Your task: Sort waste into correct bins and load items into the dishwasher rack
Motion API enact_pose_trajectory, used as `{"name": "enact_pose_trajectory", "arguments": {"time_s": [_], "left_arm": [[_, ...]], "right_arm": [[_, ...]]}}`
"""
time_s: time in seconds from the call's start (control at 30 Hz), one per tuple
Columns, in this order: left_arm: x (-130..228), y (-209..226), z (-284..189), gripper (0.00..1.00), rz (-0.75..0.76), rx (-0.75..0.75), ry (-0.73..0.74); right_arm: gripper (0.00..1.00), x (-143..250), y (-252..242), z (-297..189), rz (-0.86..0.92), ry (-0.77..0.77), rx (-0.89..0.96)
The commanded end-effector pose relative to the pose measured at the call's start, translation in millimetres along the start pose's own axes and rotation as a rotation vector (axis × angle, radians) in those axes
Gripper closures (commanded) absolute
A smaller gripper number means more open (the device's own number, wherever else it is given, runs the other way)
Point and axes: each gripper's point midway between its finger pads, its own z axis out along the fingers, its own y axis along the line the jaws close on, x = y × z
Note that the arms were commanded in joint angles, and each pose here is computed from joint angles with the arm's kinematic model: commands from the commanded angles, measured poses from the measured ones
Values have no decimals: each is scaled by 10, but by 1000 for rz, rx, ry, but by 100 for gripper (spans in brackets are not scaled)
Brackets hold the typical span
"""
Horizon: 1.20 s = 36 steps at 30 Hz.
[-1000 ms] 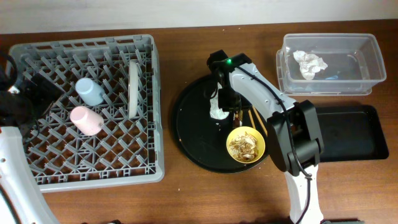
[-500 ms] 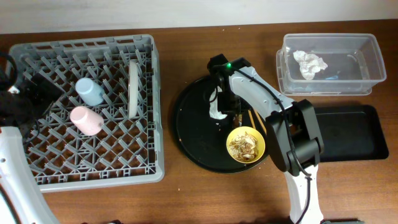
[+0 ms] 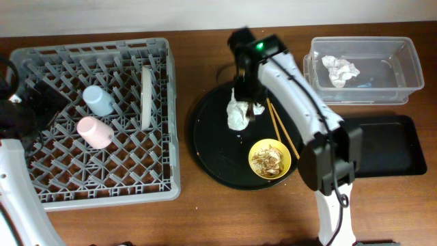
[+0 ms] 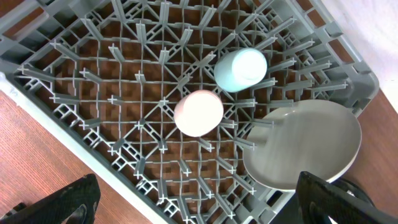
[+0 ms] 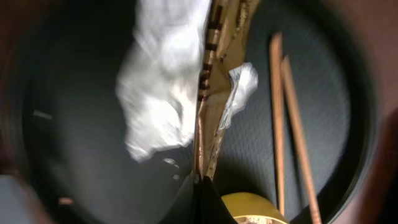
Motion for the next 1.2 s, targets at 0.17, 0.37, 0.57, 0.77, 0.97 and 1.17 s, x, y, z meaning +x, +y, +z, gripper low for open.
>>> {"name": "enact_pose_trajectory", "arguments": {"time_s": [0.17,0.37,0.57,0.77,0.97,1.17], "left_arm": [[-21,10,-12,1,-11,-4,-10],[-21,10,-12,1,-11,-4,-10],[-21,10,-12,1,-11,-4,-10],[-21,10,-12,1,-11,-4,-10],[-21,10,-12,1,-11,-4,-10],[-21,10,-12,1,-11,-4,-10]], "right_arm": [[96,-669,-991,-869,201,-288,97],[96,-932,-2100,-875,645,-378,142],[96,-1141,-2636,-831,811,-460,107],[37,-1298,-2921,-665,859,-495,110],[23,-1332,-2526,-553,714,-410,-71],[39,-1256,-1151,-748,120,-326,-563]]}}
